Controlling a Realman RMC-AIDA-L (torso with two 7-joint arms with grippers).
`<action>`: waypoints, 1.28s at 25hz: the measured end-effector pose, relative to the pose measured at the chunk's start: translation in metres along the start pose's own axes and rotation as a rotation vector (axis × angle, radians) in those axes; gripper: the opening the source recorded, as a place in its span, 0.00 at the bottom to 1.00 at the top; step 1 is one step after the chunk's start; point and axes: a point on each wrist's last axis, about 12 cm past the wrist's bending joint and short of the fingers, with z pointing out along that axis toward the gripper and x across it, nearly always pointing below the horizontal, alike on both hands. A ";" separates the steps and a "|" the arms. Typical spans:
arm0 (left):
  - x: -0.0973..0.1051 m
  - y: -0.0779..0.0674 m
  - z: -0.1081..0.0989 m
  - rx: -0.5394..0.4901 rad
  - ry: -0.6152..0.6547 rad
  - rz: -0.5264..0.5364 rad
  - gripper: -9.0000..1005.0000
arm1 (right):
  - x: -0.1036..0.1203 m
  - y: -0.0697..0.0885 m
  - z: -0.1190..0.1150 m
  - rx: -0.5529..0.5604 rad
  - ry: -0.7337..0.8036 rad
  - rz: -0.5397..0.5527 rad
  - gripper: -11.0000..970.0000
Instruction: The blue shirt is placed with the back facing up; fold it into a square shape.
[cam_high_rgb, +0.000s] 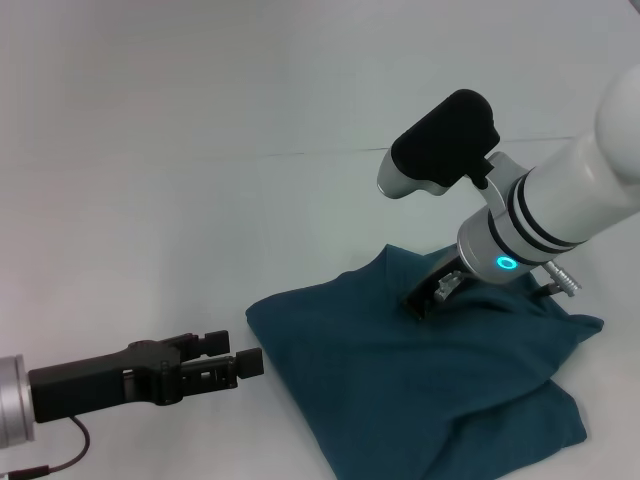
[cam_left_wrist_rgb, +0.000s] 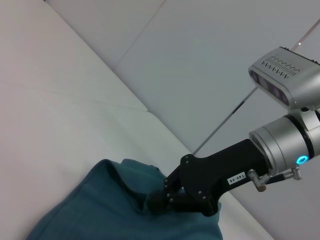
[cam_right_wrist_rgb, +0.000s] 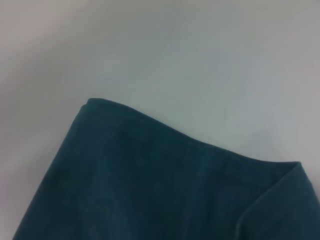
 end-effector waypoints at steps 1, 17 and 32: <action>0.000 0.000 0.000 0.000 0.000 0.000 0.92 | 0.000 -0.001 0.000 0.002 -0.003 0.003 0.10; -0.001 0.000 -0.001 0.000 -0.009 0.008 0.92 | -0.004 -0.046 -0.036 0.104 -0.068 0.052 0.02; 0.001 -0.001 -0.008 0.002 -0.021 0.028 0.92 | -0.002 -0.074 -0.047 0.188 -0.146 0.123 0.23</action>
